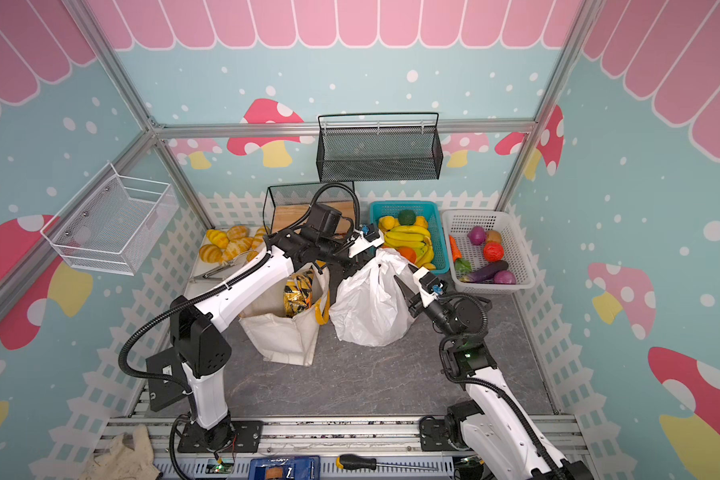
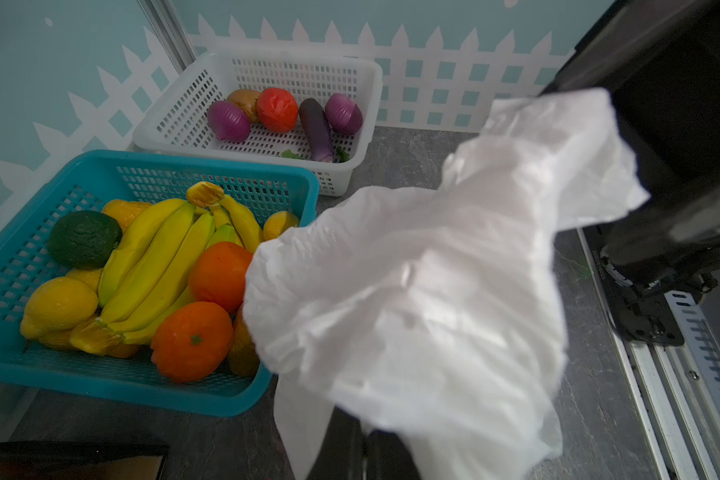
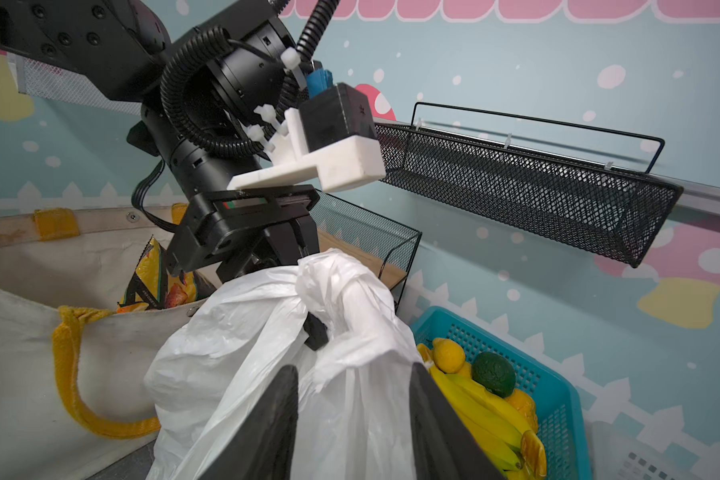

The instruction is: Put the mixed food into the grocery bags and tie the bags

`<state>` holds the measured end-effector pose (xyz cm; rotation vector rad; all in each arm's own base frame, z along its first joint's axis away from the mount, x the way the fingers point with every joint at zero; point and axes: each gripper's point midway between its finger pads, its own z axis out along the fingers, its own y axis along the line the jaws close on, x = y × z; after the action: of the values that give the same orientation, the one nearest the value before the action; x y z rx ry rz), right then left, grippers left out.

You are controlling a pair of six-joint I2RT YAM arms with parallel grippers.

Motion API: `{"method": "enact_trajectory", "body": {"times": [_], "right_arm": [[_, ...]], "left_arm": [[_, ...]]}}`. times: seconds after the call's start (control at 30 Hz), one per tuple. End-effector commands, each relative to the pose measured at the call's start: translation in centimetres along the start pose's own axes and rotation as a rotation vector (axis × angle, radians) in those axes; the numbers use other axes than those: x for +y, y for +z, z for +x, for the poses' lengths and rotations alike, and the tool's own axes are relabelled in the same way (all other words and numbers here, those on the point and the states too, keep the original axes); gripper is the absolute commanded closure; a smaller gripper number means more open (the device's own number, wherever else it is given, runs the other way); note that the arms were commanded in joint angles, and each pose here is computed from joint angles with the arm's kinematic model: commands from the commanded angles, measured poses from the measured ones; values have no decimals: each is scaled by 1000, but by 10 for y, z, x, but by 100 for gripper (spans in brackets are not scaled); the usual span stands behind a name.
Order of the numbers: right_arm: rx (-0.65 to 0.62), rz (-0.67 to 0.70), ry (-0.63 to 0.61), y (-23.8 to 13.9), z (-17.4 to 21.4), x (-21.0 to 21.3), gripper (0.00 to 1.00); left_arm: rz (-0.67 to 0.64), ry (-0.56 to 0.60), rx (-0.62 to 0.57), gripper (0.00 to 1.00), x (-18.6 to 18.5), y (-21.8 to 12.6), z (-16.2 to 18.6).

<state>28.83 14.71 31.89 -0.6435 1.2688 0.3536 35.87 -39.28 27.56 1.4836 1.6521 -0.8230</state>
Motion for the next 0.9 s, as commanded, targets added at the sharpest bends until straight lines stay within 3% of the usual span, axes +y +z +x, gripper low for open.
{"method": "enact_trajectory", "body": {"times": [0.0,0.23,0.37,0.47,0.6,0.77,0.87], "right_arm": [[3,-39,1,4,-5,4,54],[-8,-32,-3,14,-13,-3,53],[4,42,11,14,-12,-16,53],[-6,23,26,15,-14,-13,57],[-34,-17,103,17,-18,-7,64],[-58,-7,271,21,-20,-11,67],[-52,25,351,22,-17,-17,78]], "left_arm": [[-11,46,-34,100,-4,-13,-14],[-10,50,-30,100,-4,-13,-12],[-10,51,-31,100,-5,-13,-13],[-12,53,-30,100,-5,-12,-13],[-22,54,-26,100,-3,-12,-13],[-30,55,-20,100,-2,-12,-12],[-34,57,-17,100,-3,-12,-12]]}}
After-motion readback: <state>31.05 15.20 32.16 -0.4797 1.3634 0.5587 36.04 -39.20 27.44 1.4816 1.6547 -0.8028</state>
